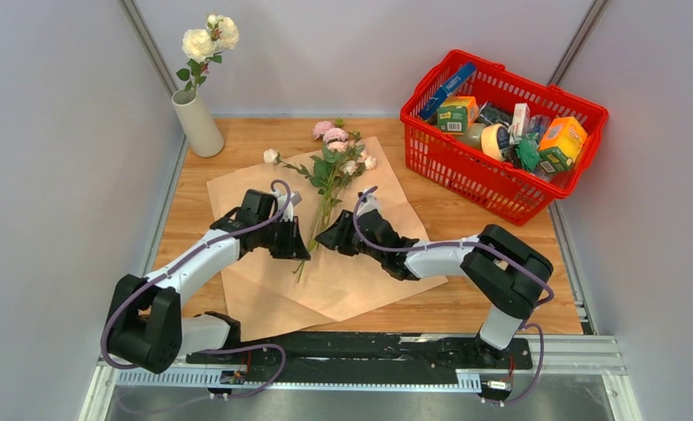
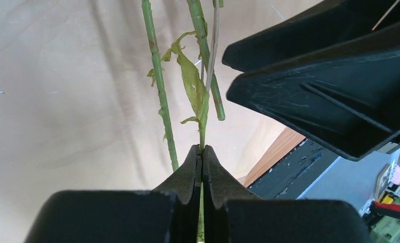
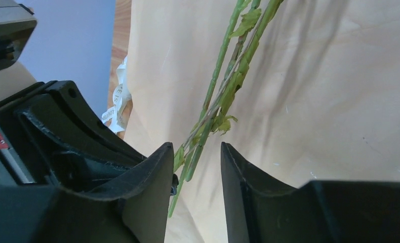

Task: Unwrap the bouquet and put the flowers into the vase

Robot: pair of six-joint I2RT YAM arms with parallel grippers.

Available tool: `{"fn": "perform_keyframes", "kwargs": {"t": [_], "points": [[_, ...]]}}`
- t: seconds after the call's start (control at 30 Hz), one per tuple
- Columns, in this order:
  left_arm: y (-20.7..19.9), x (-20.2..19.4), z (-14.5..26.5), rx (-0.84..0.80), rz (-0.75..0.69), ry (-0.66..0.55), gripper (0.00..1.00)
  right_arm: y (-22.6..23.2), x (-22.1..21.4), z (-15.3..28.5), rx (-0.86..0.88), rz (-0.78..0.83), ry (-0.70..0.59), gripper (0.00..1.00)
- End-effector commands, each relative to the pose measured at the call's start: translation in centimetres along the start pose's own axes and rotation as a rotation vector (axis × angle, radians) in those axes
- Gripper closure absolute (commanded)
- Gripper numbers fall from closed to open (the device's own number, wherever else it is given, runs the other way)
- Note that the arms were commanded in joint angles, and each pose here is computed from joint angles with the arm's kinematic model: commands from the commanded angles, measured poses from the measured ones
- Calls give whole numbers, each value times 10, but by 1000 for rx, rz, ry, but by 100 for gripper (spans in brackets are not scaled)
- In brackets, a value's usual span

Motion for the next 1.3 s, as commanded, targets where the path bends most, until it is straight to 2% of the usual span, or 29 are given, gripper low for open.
{"fn": "perform_keyframes", "kwargs": {"t": [0.0,0.03,0.27,0.5,0.57,0.63,0.73,0.87,1.27], "points": [[-7,6,5,-16,-20,-45,100,15,3,14,60,3,-5,58],[-7,6,4,-15,-18,-44,100,18,-3,16,84,-4,29,59],[-6,6,4,-13,-18,-42,100,20,-11,10,92,-26,55,59],[-9,8,4,-24,-16,-48,100,21,-16,-2,99,-47,74,65],[-9,9,4,-27,-15,-46,100,20,-15,-4,101,-60,68,71],[-10,9,5,-26,-15,-47,100,19,-14,-4,105,-64,56,85],[-4,6,6,22,-4,-40,100,20,-9,-4,98,-53,25,99],[6,2,14,116,17,-42,100,27,4,-6,107,-53,-7,100],[-8,-6,5,0,0,-34,100,47,14,-13,157,-80,-8,100]]}}
Point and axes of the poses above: each gripper's point midway between its finger pads, its own z axis back along the fingers, its own y axis along the line the jaws close on, x = y × z, the point moved 4 cm from there along z, back along the fingers, and after that the axes turned 3 degrees about z, right-handed, at the moved point
